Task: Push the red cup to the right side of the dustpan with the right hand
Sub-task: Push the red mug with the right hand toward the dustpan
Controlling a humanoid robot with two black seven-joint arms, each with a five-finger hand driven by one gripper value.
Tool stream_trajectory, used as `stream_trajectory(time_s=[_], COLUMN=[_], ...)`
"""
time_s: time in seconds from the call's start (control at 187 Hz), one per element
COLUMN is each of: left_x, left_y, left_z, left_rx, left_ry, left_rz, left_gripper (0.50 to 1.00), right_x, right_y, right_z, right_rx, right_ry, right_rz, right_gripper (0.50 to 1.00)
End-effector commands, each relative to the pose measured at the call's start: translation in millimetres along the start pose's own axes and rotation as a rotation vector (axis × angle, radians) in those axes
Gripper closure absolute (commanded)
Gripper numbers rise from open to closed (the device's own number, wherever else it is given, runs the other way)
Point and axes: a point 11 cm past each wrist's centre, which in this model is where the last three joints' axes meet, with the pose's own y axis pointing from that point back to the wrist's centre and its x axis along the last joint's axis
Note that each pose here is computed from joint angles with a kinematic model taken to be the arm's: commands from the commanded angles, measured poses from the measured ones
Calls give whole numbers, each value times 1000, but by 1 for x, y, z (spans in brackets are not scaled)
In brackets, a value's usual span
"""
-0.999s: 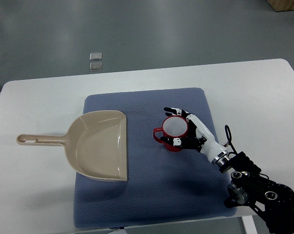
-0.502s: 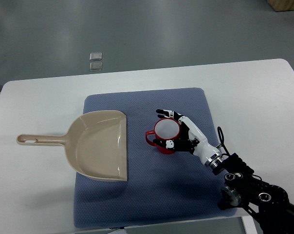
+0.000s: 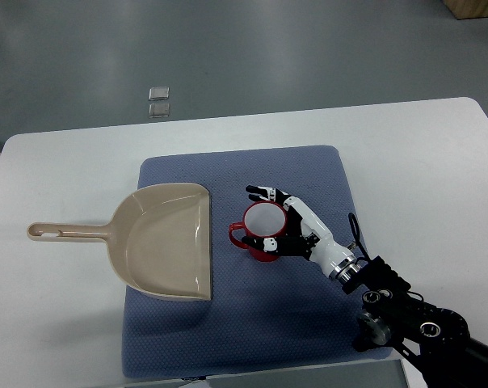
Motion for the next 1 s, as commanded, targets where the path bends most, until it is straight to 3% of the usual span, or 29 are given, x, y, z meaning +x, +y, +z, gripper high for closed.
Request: stream_trajectory(time_s=[0.0, 0.994], left_x=[0, 0], left_y=[0, 0], left_z=[0, 0], left_rx=[0, 0], left_ry=[-2, 0], left_rz=[0, 0], left_gripper=[500, 500], right_x=[-2, -47], right_y=[-1, -7], right_z=[0, 7], right_rx=[2, -8], right_ry=[-6, 2], right_rz=[-4, -130], right_gripper=[574, 574])
